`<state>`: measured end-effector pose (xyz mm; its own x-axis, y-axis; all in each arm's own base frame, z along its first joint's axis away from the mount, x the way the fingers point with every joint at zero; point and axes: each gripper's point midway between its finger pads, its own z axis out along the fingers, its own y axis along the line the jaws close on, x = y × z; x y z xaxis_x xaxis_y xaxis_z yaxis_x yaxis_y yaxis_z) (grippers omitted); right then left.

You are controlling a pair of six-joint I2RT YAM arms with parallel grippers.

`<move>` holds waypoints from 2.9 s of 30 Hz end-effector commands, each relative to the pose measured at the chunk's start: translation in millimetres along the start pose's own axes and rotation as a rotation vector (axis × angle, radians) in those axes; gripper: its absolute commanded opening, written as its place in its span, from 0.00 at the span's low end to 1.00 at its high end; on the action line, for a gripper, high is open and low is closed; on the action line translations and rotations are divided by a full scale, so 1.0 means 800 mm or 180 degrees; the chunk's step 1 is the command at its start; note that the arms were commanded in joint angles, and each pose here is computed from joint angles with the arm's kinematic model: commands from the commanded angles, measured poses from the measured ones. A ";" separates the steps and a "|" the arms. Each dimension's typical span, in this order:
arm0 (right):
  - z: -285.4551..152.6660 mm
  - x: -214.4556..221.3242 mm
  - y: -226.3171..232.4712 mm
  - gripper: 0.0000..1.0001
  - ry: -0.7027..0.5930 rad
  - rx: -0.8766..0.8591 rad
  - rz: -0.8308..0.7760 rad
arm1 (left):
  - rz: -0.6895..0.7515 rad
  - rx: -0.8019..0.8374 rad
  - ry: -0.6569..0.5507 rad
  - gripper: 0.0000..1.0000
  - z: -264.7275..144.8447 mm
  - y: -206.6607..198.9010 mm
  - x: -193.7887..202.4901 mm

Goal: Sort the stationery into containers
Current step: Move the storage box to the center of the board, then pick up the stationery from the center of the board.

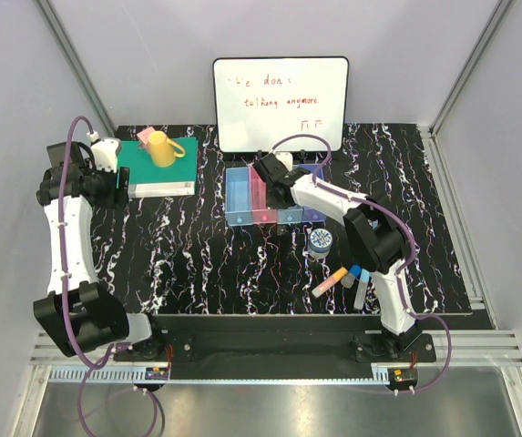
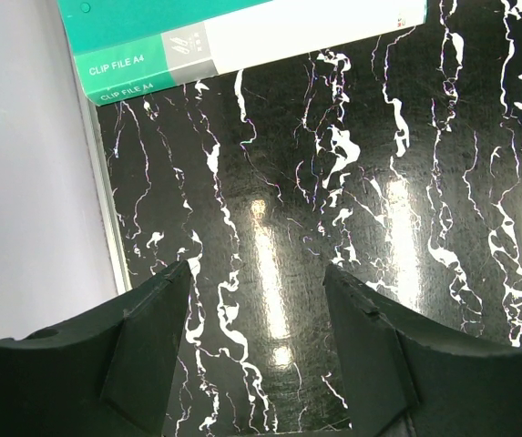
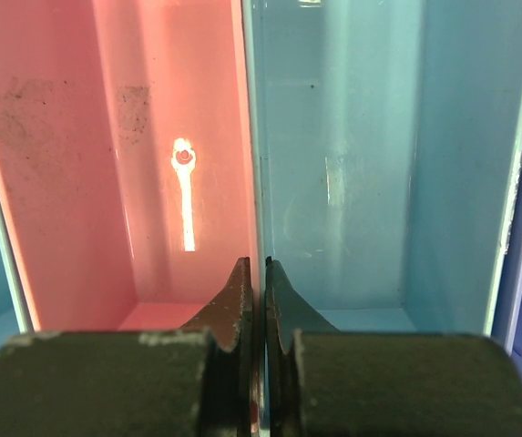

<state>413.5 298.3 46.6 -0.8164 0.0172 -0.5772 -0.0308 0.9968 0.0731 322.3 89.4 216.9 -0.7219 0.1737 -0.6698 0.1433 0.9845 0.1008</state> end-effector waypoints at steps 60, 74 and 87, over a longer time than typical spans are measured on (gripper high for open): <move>-0.233 0.017 -0.110 1.00 -0.0172 -0.0835 -0.2254 | 0.1280 0.0344 -0.0288 0.99 -0.068 -0.088 0.024; -0.189 0.102 -0.151 1.00 0.0387 -0.1028 -0.1865 | 0.1370 0.0204 -0.0404 0.99 -0.107 -0.095 0.030; -0.155 0.097 -0.137 1.00 0.0433 -0.1082 -0.1902 | 0.1290 0.0321 -0.0339 0.99 -0.090 -0.096 0.021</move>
<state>259.9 174.2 89.5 -0.6943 -0.5684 -0.4414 -0.6603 0.7471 0.0767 242.2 19.2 231.1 -0.5612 0.5444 -0.6235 0.4957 0.8243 0.2736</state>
